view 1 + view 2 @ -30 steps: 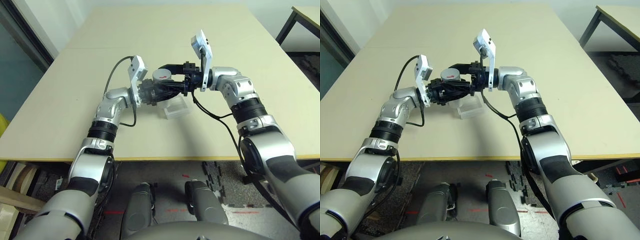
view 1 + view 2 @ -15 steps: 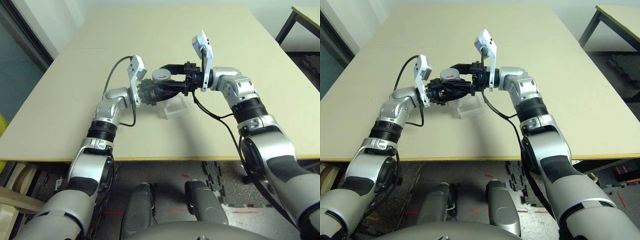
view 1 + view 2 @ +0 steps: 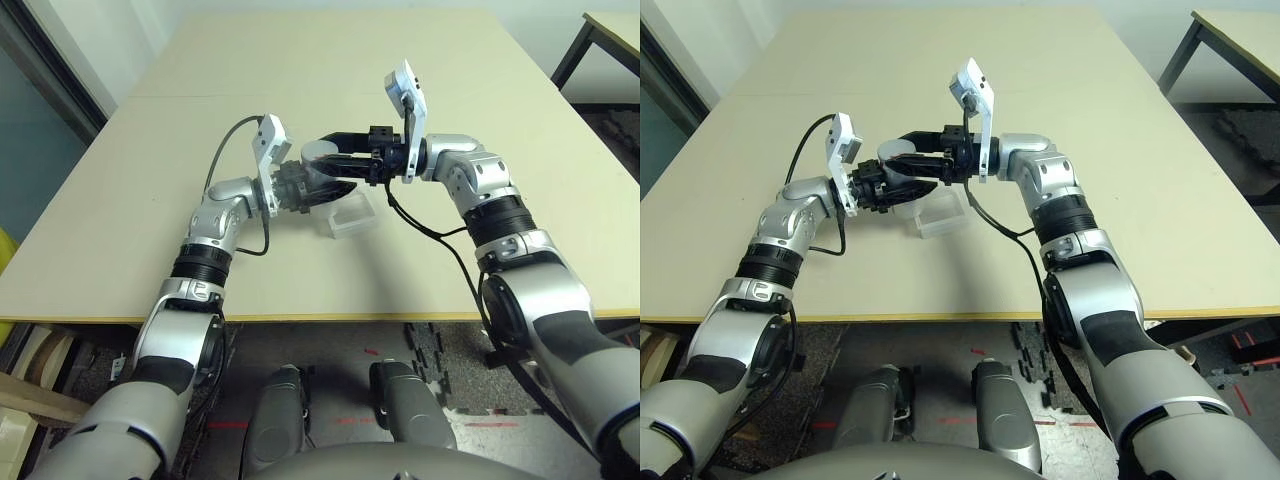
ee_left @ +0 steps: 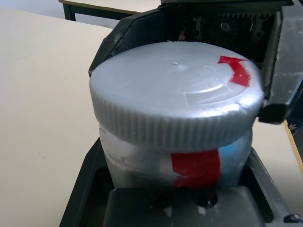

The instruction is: Pour the medicine from the bottle into the box.

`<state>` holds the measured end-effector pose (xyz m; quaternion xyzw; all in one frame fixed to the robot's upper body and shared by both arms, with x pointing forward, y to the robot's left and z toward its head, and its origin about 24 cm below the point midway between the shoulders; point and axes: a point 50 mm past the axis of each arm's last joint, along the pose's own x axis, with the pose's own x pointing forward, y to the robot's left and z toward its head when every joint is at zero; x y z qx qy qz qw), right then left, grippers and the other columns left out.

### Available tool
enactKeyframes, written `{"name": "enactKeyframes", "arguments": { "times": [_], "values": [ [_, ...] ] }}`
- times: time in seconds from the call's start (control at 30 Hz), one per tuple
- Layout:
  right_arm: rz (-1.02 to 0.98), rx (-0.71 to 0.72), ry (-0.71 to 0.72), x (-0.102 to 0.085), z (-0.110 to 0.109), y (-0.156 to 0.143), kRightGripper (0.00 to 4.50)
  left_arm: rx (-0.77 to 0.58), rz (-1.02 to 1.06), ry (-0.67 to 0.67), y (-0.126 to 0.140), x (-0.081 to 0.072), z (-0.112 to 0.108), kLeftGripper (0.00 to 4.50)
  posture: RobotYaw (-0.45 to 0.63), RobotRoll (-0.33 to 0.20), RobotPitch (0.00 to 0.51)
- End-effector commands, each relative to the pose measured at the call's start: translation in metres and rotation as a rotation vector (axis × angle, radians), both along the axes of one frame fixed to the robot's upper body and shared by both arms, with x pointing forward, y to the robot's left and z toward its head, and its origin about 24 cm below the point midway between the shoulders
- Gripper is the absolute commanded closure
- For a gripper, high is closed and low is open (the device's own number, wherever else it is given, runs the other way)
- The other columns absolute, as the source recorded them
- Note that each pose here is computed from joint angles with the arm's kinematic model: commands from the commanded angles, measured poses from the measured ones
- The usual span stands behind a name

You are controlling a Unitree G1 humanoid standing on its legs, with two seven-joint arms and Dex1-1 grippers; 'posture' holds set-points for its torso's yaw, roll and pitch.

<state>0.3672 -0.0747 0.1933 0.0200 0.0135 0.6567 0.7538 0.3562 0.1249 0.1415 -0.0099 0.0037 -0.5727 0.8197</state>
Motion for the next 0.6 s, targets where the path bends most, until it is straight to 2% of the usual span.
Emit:
{"name": "enactKeyframes", "arguments": {
  "times": [0.03, 0.23, 0.43, 0.6],
  "values": [
    [0.022, -0.009, -0.024, -0.001, 0.001, 0.0, 1.93, 0.003, -0.021, 0.022, -0.001, -0.002, -0.004, 1.79, -0.19, 0.0, 0.093],
    [0.15, -0.044, -0.092, -0.008, 0.003, 0.002, 1.93, -0.011, -0.069, 0.039, -0.001, -0.005, 0.0, 1.79, -0.18, 0.0, 0.091],
    [0.411, 0.046, -0.145, -0.025, 0.013, 0.01, 1.93, -0.013, -0.13, 0.064, -0.003, -0.009, 0.0, 1.79, -0.18, 0.0, 0.091],
    [0.517, 0.067, -0.178, -0.036, 0.015, 0.02, 1.93, -0.029, -0.156, 0.072, -0.005, -0.012, 0.001, 1.79, -0.18, 0.0, 0.091]
  ]
}}
